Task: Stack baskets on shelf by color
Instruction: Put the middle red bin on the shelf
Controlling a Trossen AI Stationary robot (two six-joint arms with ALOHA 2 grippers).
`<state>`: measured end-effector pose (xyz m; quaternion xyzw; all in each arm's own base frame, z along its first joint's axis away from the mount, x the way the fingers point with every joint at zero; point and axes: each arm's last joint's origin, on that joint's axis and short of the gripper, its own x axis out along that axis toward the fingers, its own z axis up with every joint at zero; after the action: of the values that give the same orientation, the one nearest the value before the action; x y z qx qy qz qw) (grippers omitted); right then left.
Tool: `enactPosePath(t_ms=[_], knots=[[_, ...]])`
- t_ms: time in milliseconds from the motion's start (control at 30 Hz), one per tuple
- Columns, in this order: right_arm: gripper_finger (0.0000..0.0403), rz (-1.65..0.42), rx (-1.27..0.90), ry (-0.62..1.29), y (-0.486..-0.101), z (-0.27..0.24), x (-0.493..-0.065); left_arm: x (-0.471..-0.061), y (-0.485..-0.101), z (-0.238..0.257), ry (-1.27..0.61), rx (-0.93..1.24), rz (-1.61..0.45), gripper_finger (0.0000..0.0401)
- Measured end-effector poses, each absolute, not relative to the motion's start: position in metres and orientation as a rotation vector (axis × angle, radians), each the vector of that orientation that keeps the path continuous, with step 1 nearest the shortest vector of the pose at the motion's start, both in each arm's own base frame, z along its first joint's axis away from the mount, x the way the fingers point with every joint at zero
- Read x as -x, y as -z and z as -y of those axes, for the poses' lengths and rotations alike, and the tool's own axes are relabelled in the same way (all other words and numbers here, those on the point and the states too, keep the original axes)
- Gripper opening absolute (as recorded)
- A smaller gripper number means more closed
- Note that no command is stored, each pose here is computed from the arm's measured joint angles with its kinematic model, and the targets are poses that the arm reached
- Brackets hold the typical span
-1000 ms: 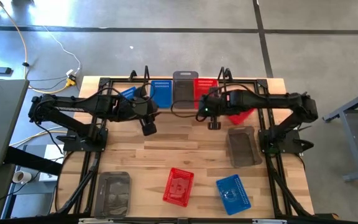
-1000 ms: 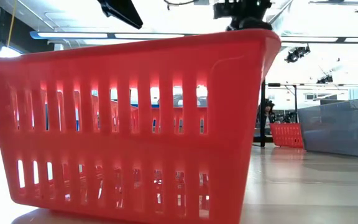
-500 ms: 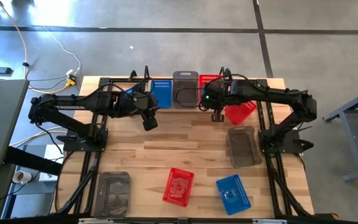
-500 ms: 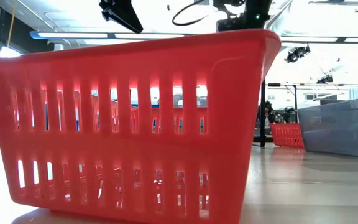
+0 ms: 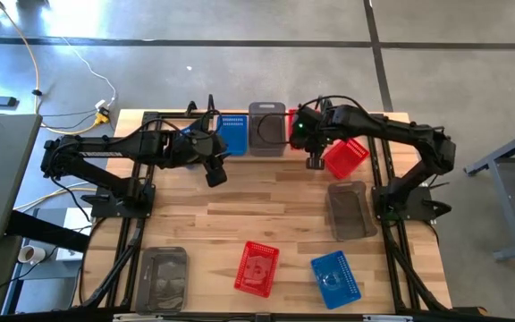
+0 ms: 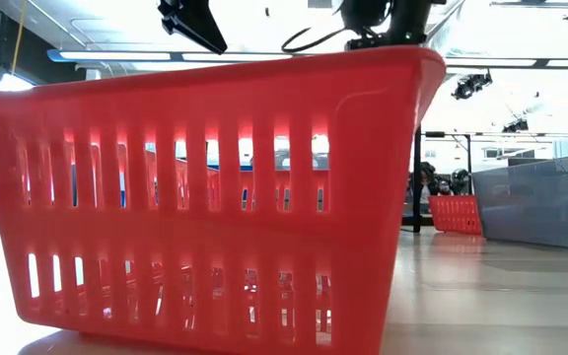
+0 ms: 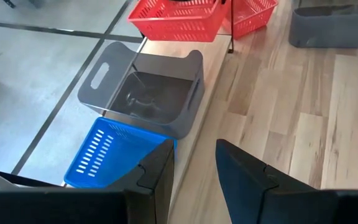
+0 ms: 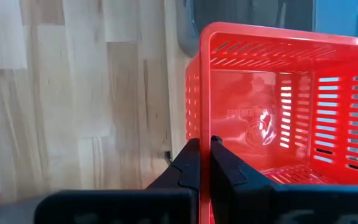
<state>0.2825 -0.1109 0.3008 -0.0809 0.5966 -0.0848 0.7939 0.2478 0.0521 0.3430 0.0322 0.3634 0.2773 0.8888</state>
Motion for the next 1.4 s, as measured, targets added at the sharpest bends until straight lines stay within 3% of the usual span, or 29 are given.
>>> enactPosePath(t_ms=[1400], knots=[[0.0000, -1.417, 0.083, 0.130, -0.248, 0.151, -0.300, -0.248, -0.344, -0.054, -0.588, -0.058, -0.746, 0.0108]])
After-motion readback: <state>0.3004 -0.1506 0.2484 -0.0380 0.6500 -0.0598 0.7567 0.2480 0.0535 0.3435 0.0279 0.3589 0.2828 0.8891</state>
